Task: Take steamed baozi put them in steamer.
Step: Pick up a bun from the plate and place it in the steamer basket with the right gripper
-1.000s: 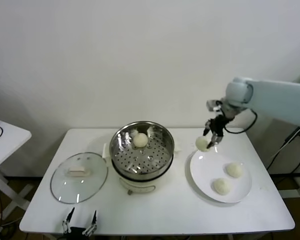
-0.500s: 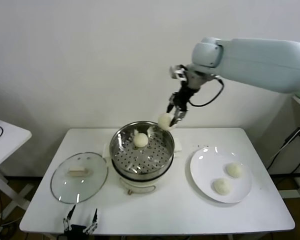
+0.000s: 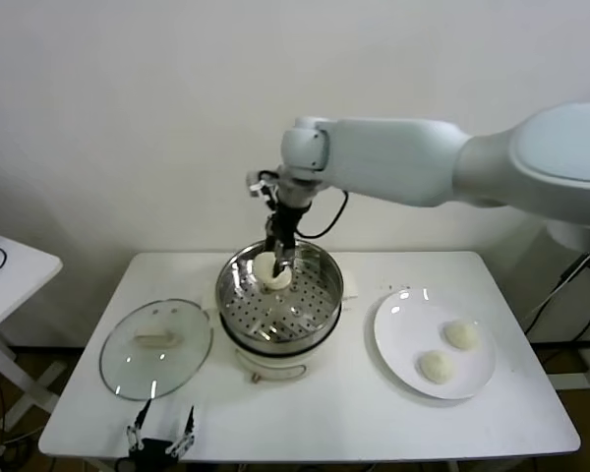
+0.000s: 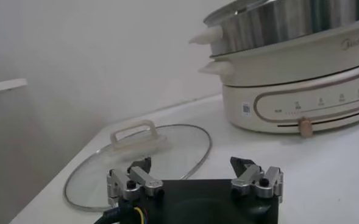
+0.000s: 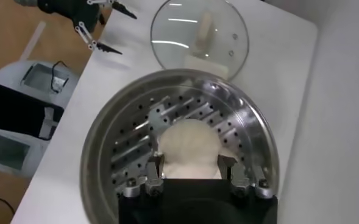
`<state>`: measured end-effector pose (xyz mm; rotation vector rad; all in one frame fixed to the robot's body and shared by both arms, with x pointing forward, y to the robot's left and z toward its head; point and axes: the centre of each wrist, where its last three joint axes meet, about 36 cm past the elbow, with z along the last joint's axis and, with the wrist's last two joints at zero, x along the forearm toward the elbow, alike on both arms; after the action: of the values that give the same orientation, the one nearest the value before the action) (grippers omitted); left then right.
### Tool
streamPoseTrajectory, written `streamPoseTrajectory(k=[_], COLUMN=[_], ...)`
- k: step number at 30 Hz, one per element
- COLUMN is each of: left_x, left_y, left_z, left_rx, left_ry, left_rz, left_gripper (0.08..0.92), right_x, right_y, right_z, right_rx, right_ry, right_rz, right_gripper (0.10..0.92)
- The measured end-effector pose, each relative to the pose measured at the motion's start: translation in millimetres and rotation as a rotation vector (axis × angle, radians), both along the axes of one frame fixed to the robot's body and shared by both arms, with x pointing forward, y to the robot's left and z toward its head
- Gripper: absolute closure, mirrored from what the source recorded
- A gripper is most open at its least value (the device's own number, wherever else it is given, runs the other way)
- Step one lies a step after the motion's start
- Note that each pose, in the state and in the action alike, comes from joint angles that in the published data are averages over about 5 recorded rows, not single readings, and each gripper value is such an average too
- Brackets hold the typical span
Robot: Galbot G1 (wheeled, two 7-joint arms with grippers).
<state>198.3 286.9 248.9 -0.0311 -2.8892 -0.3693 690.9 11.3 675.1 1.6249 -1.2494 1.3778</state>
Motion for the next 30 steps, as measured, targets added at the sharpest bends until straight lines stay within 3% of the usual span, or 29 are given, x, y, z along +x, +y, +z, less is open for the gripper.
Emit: streamPoseTrajectory(k=[10, 22, 25, 30], left_x=[2, 6, 6, 4], left_y=[0, 1, 2, 2], left_z=[-3, -7, -7, -8], left_rx=[-0.002, 0.000, 0.000, 0.001], left_ry=[0.003, 0.010, 0.012, 0.017], left_rz=[0.003, 0.007, 0.008, 0.007], left_gripper=[0.177, 0.177, 0.177, 0.177], right_x=[3, 6, 9, 11], right_y=[22, 34, 34, 30], right_z=[-53, -84, -85, -78], right_rx=[-0.024, -0.043, -0.036, -0.022], right_ry=[0.023, 0.008, -0.001, -0.003], right_rz=[0.021, 0.045, 0.042, 0.044], right_gripper=[0.411, 0.411, 0.385, 0.257])
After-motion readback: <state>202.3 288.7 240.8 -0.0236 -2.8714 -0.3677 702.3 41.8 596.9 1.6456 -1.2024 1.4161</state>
